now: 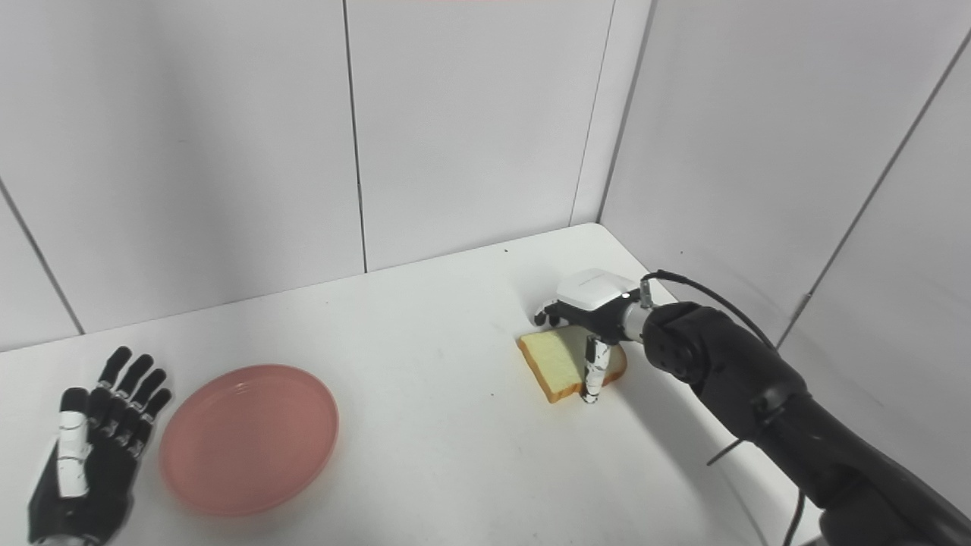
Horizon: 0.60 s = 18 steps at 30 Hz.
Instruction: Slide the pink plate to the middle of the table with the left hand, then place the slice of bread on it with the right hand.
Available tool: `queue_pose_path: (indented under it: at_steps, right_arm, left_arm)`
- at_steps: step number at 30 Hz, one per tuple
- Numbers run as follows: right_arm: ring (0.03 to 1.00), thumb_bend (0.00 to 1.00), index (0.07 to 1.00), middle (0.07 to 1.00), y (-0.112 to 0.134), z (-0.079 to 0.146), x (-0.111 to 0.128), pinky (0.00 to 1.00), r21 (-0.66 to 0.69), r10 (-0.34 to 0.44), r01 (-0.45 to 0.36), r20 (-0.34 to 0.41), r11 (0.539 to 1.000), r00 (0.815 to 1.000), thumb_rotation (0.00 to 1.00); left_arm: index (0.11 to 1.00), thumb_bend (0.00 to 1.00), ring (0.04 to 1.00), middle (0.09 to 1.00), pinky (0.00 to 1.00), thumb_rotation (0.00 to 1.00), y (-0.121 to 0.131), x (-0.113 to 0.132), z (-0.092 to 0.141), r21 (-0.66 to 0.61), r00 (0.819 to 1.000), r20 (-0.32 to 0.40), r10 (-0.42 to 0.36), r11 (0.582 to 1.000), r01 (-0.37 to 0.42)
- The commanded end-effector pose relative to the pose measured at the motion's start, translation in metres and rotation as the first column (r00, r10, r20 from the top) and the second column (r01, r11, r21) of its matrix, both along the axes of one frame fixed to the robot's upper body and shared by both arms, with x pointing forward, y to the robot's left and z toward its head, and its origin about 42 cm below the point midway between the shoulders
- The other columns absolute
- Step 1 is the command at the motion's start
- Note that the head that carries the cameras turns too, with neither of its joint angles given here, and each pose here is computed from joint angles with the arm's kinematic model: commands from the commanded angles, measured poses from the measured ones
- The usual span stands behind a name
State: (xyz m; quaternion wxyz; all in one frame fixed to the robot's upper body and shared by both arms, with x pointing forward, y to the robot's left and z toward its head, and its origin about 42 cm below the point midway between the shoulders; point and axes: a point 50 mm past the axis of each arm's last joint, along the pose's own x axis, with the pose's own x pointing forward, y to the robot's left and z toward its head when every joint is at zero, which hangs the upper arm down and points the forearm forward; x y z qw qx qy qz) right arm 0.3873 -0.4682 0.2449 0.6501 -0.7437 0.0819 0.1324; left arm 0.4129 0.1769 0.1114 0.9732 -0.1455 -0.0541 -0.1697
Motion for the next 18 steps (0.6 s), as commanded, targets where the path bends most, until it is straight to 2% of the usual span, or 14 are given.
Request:
queue_pose_path:
  at_steps: [1,2,6,8,10,12,18]
  right_arm:
    - [0.530,0.54,0.552,0.600,-0.004,0.010,0.002,0.47,-0.025,0.012,-0.011,0.070,1.000,0.997,0.14]
    - [0.497,0.51,0.514,0.567,-0.004,0.010,0.002,0.44,-0.030,0.017,-0.015,0.078,0.999,0.997,0.14]
    - [0.458,0.51,0.495,0.536,-0.004,0.010,0.001,0.39,-0.046,0.054,-0.048,0.136,0.998,0.989,0.14]
    - [0.394,0.52,0.520,0.453,-0.003,0.013,0.002,0.32,-0.053,0.066,-0.058,0.161,0.997,0.985,0.03]
    - [0.369,0.52,0.521,0.436,-0.003,0.016,0.003,0.30,-0.050,0.067,-0.059,0.178,0.997,0.982,0.01]
    - [0.384,0.52,0.511,0.451,-0.003,0.019,0.003,0.31,-0.046,0.065,-0.057,0.188,0.997,0.980,0.00]
    - [0.386,0.52,0.511,0.453,0.008,0.045,0.005,0.30,-0.007,0.129,-0.134,0.313,0.991,0.941,0.00]
  left_arm:
    - [0.936,0.79,0.950,0.954,0.96,0.85,0.013,-0.026,-0.038,0.008,0.995,-0.097,0.022,1.000,-0.022]
    - [0.940,0.78,0.955,0.959,0.97,0.85,0.012,-0.026,-0.038,0.001,0.995,-0.098,0.018,1.000,-0.018]
    - [0.947,0.78,0.958,0.961,0.97,0.85,0.011,-0.026,-0.039,-0.007,0.995,-0.099,0.011,1.000,-0.011]
    - [0.950,0.78,0.960,0.963,0.97,0.85,0.010,-0.026,-0.039,-0.006,0.995,-0.099,0.011,1.000,-0.012]
    - [0.954,0.78,0.963,0.966,0.97,0.84,0.009,-0.026,-0.038,-0.012,0.995,-0.099,0.008,1.000,-0.009]
    - [0.959,0.77,0.967,0.970,0.98,0.84,0.008,-0.026,-0.038,-0.016,0.995,-0.097,0.004,1.000,-0.005]
    - [0.958,0.77,0.965,0.970,0.96,0.84,0.005,-0.028,-0.038,-0.010,0.995,-0.097,-0.001,1.000,0.000]
